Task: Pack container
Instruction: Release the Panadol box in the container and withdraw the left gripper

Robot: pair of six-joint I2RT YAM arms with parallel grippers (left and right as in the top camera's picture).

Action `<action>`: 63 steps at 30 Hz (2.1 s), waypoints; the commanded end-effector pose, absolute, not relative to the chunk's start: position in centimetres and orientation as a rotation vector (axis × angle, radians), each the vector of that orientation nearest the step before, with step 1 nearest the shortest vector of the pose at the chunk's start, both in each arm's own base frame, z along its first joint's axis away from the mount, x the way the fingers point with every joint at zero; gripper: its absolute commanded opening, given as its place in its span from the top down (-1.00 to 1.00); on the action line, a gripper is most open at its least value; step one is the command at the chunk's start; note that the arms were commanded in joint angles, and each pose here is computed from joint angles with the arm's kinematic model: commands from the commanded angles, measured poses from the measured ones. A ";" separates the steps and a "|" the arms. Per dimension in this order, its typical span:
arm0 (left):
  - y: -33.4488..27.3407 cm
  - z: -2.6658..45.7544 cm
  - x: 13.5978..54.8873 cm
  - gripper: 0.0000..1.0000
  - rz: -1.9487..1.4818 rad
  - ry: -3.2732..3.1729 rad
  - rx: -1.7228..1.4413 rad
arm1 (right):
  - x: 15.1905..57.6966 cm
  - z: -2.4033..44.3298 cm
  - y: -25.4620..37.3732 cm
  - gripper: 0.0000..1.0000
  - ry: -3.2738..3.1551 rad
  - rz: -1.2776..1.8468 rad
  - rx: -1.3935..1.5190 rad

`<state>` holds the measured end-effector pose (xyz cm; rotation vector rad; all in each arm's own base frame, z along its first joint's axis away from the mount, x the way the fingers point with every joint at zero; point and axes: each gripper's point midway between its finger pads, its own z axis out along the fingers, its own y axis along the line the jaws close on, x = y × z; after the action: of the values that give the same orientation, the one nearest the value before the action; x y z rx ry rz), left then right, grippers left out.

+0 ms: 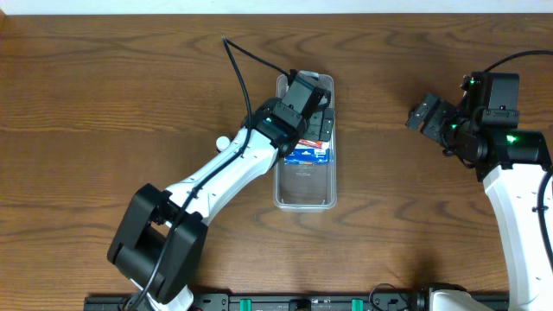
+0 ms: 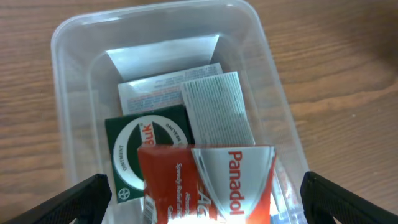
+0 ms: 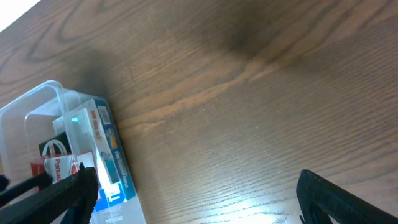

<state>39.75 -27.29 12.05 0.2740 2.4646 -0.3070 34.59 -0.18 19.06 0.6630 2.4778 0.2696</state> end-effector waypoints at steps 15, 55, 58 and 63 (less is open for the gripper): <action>-25.5 13.7 32.8 0.12 -0.270 2.682 0.414 | 34.7 19.6 -0.5 -0.98 2.463 0.262 0.653; -27.8 10.2 36.1 0.23 -0.201 2.618 0.453 | 34.7 19.6 -0.5 -0.99 2.464 0.262 0.653; -27.1 14.7 35.3 -0.04 -0.233 2.569 0.442 | 34.7 19.6 -0.5 -0.98 2.463 0.262 0.653; -24.9 20.9 34.2 -0.36 -0.248 2.461 0.390 | 34.7 19.6 -0.5 -0.98 2.463 0.262 0.653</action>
<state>33.73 -26.20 15.45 0.4495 2.5810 -0.2366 34.59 -0.18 19.07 0.6629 2.4774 0.2697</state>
